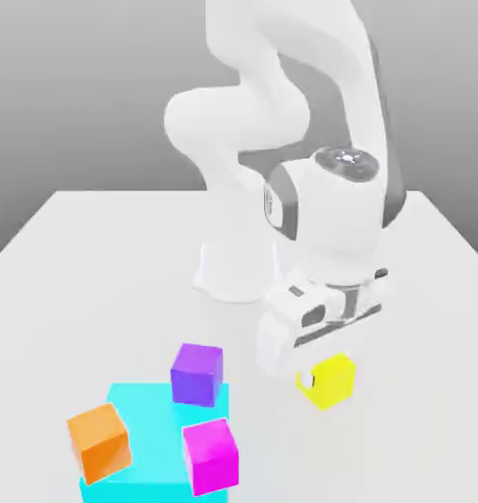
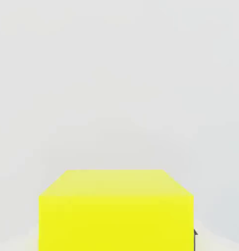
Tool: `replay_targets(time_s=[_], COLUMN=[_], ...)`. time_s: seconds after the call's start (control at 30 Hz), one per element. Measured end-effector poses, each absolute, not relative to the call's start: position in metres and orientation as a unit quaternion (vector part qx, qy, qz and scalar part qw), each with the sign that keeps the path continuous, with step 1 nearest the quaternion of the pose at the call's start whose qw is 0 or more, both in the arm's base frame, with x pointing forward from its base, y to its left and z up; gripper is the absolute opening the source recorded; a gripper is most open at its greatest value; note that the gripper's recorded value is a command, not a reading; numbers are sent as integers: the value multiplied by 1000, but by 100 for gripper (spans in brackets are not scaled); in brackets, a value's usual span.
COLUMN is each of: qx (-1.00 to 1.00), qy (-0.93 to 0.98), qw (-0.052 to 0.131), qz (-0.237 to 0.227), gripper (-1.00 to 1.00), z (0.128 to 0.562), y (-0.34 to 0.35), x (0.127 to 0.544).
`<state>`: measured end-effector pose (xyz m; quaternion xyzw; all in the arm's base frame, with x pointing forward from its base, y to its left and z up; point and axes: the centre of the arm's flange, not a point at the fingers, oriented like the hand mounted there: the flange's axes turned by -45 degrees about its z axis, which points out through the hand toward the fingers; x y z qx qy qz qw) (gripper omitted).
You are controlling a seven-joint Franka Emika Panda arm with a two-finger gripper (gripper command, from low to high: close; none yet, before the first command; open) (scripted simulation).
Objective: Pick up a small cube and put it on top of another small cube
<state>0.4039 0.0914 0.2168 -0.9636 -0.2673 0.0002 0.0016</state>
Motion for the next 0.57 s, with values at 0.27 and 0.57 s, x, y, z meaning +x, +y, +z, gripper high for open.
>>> replay_targets(time_s=[0.27,0.57], qx=[-969,-968], qy=[-248,-250], qw=[3,2], qz=[0,0], gripper=[-100,100], z=[298,273], y=[0,-29], x=[495,516])
